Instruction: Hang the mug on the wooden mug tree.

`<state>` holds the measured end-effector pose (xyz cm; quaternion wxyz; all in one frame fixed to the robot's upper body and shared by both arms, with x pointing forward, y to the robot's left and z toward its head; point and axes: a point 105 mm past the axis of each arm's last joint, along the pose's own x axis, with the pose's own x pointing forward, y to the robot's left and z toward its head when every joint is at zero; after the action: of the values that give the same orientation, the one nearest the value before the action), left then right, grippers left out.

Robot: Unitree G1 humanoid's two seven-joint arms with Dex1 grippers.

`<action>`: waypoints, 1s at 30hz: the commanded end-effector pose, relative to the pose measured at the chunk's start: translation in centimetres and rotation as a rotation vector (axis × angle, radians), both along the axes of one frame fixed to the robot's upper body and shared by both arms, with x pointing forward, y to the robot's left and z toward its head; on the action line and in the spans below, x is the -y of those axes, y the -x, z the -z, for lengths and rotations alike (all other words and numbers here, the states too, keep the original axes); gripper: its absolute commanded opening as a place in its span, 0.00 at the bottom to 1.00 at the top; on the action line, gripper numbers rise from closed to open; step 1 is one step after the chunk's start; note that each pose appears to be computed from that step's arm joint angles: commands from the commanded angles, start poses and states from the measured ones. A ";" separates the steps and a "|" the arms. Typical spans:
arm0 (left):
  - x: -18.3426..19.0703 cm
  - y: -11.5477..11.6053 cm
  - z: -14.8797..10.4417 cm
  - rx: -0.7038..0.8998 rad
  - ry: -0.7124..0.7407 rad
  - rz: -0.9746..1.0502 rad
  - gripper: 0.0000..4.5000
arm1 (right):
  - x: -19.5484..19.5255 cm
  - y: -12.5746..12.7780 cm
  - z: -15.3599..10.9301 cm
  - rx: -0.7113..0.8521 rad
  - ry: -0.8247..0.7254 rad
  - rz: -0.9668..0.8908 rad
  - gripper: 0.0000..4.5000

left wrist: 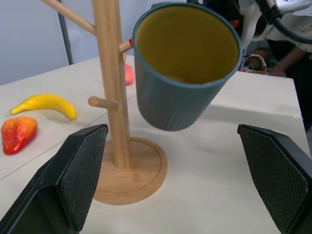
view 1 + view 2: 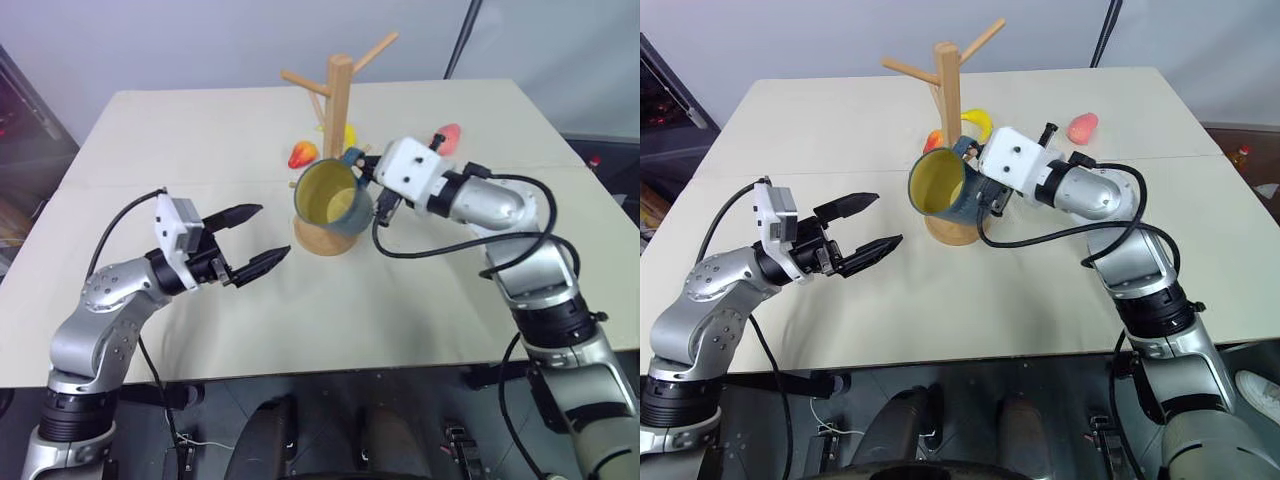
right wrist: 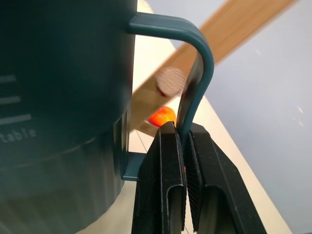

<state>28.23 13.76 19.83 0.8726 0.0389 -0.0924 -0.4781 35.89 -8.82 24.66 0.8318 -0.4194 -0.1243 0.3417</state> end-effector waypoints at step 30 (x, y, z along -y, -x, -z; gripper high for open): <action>-6.9 -3.6 3.5 -0.074 0.106 -0.474 1.00 | 11.6 3.5 5.2 -0.168 -0.539 0.229 0.55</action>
<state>31.49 19.31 15.99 0.9531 -0.0198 -0.0577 -0.2966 32.64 -20.27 18.15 0.9494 -0.1906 -0.0470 0.2452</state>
